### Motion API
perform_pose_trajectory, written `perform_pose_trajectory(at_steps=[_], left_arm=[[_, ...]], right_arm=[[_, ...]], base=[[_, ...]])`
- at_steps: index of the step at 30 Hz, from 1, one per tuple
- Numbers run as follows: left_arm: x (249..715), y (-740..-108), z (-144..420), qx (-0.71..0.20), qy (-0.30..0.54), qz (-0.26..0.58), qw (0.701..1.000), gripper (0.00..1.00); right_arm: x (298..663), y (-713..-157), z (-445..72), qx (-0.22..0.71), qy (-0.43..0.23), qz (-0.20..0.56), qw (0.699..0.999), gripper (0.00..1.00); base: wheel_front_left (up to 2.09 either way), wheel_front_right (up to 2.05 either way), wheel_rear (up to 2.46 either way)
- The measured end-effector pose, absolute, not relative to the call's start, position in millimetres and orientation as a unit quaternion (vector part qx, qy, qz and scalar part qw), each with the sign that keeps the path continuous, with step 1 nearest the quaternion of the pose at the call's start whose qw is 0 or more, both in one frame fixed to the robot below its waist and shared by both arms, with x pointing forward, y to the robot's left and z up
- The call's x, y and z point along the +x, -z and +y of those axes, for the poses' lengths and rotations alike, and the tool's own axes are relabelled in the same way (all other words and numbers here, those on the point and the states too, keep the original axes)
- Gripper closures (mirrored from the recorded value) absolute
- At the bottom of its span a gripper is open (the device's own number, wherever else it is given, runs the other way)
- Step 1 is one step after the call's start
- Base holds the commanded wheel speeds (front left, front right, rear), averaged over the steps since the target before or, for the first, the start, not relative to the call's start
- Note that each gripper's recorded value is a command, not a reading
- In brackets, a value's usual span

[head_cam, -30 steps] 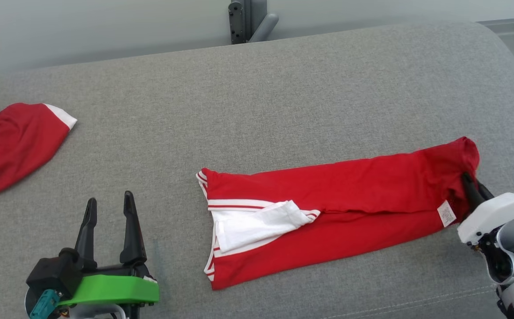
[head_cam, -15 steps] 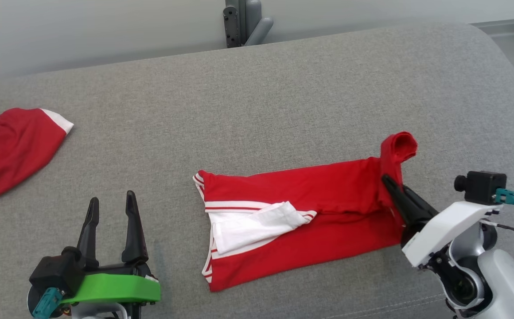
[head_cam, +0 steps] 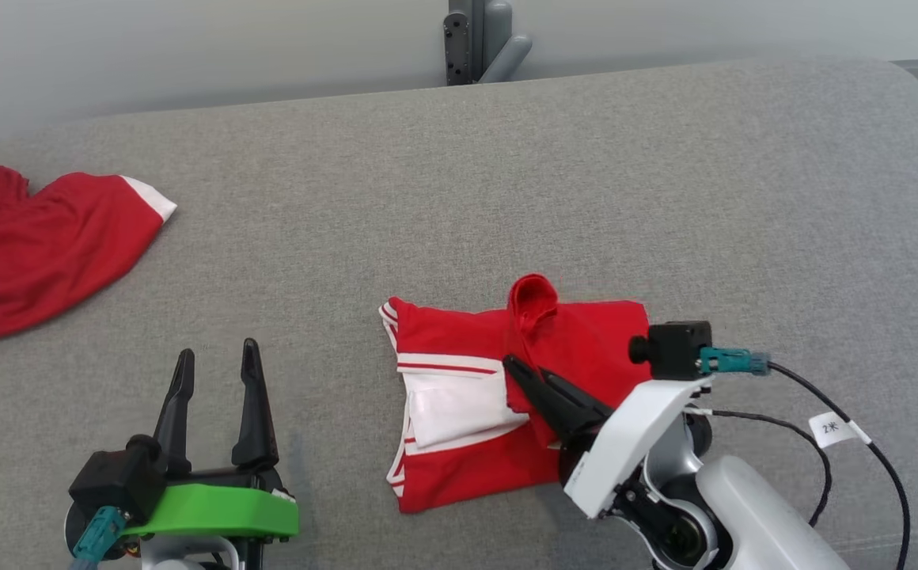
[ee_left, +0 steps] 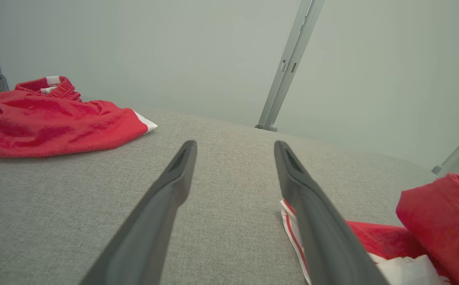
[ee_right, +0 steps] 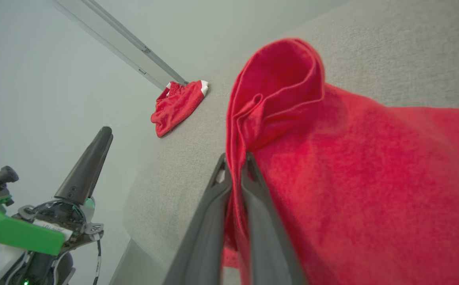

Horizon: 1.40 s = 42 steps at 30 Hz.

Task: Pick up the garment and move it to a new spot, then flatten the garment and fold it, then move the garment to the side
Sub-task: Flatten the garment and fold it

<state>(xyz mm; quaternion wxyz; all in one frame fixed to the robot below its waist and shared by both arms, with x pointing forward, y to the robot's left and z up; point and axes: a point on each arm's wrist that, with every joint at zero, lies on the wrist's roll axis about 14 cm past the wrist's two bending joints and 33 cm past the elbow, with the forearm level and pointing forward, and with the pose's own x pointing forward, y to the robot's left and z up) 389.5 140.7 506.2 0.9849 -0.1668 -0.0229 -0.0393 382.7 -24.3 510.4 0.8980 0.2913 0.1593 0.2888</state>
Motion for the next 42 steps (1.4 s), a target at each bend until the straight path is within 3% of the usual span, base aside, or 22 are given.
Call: perform_pose_trajectory(at_steps=[17,18,19,20,21,32,42], left_arm=[[378.0,-505.8,160.8,-0.167,0.007,-0.027,0.986,0.0],[377.4,-505.8,161.8,-0.167,0.006,-0.027,0.986,0.0],[376.9,-506.0,162.5,-0.167,0.005,-0.027,0.986,0.0],[376.3,-506.1,163.4,-0.167,0.003,-0.028,0.986,0.0],[375.9,-506.4,164.1,-0.167,0.002,-0.028,0.986,0.0],[375.0,-508.7,160.3,-0.168,0.008,-0.031,0.985,0.0],[373.5,-506.6,142.8,-0.167,0.032,-0.025,0.985,0.0]], right_arm=[[385.4,-472.9,41.2,0.276,-0.337,0.229,0.87,1.0],[384.7,-470.5,43.1,0.273,-0.339,0.233,0.87,0.82],[384.6,-468.7,44.4,0.272,-0.338,0.235,0.87,0.57],[384.5,-468.0,45.8,0.271,-0.339,0.235,0.87,0.13],[384.1,-467.2,47.1,0.27,-0.341,0.236,0.869,0.0],[389.2,-482.3,48.1,0.269,-0.342,0.189,0.881,0.0],[428.7,-516.4,-23.6,0.202,-0.264,0.038,0.942,0.0]], base=[[0.0,0.0,0.0],[0.0,0.0,0.0],[0.0,0.0,0.0],[0.0,0.0,0.0],[0.0,0.0,0.0],[0.0,0.0,0.0],[0.0,0.0,0.0]])
